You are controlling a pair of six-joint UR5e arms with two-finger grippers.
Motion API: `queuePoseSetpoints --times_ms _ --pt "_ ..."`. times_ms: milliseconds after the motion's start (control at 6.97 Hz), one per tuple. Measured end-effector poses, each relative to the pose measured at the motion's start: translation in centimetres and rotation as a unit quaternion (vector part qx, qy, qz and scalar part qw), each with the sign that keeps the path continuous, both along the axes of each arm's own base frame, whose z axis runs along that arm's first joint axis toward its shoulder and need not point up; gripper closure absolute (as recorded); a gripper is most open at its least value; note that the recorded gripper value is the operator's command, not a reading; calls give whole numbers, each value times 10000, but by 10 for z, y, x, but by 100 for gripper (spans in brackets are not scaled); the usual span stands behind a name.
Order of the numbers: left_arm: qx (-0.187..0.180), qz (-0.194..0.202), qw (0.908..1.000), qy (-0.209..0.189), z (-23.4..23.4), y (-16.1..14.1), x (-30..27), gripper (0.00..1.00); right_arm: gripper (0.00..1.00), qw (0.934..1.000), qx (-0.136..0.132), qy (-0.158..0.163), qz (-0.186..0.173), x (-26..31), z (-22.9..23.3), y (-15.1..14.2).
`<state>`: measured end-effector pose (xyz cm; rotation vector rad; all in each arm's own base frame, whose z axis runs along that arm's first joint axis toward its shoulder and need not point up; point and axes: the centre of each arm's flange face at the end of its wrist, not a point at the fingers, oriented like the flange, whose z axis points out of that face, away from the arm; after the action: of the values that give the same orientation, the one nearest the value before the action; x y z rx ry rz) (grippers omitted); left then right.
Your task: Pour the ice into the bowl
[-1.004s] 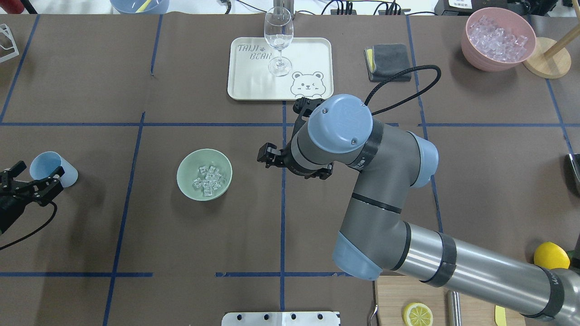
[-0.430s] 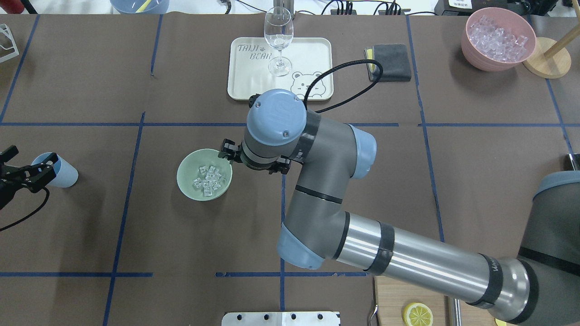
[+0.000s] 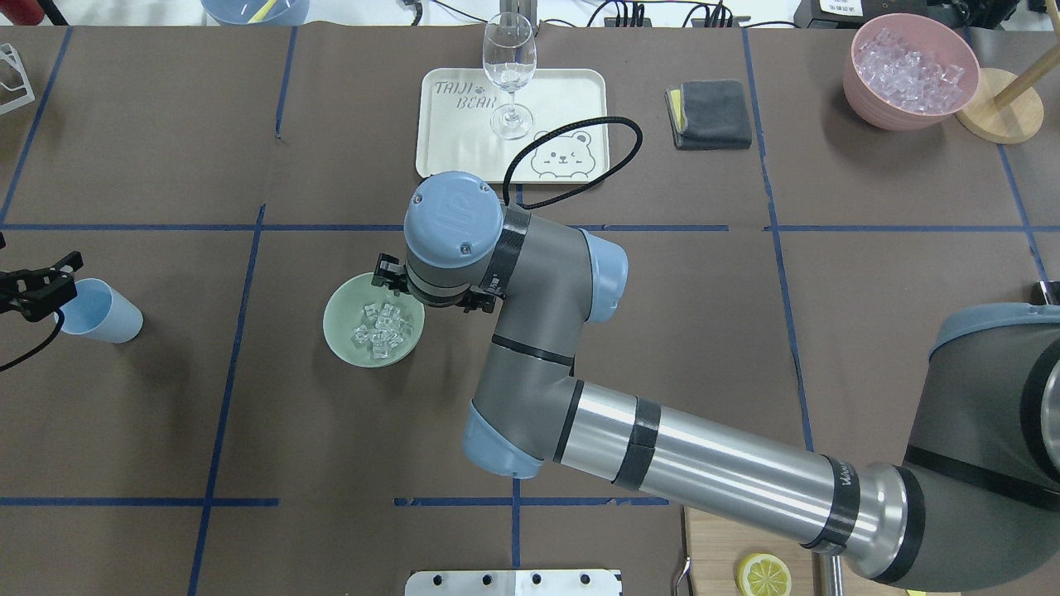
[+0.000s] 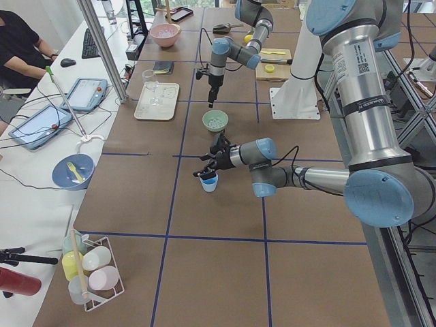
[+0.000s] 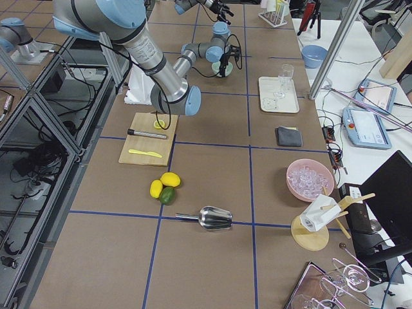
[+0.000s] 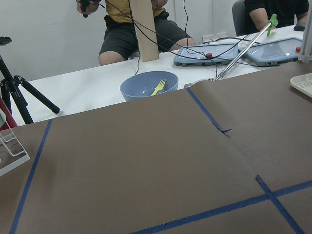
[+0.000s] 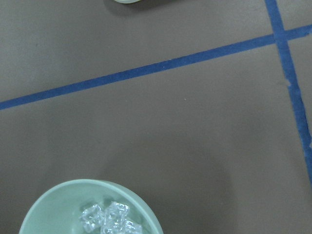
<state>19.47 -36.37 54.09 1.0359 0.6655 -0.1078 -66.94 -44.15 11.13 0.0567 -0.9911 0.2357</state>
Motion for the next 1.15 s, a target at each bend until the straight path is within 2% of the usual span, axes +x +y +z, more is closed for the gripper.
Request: queuePoseSetpoints --times_ms 143,287,430,861,1148 --pt "-172 212 9995 -147 -11 -11 -10 0 22 10000 11 28 -46 -14 0 5" --pt "-360 419 9981 -263 -20 -22 -20 0 71 9999 14 58 -101 -26 0 14" --pt "-545 583 9963 -327 -25 -31 -27 0 100 9999 25 94 -124 -35 2 23" --pt "-1147 1005 9867 -556 -53 -88 -35 0 100 9995 161 157 -229 -42 7 33" --pt "-1626 1332 9741 -832 -62 -117 -43 0 100 9994 262 1 -221 -27 -10 28"
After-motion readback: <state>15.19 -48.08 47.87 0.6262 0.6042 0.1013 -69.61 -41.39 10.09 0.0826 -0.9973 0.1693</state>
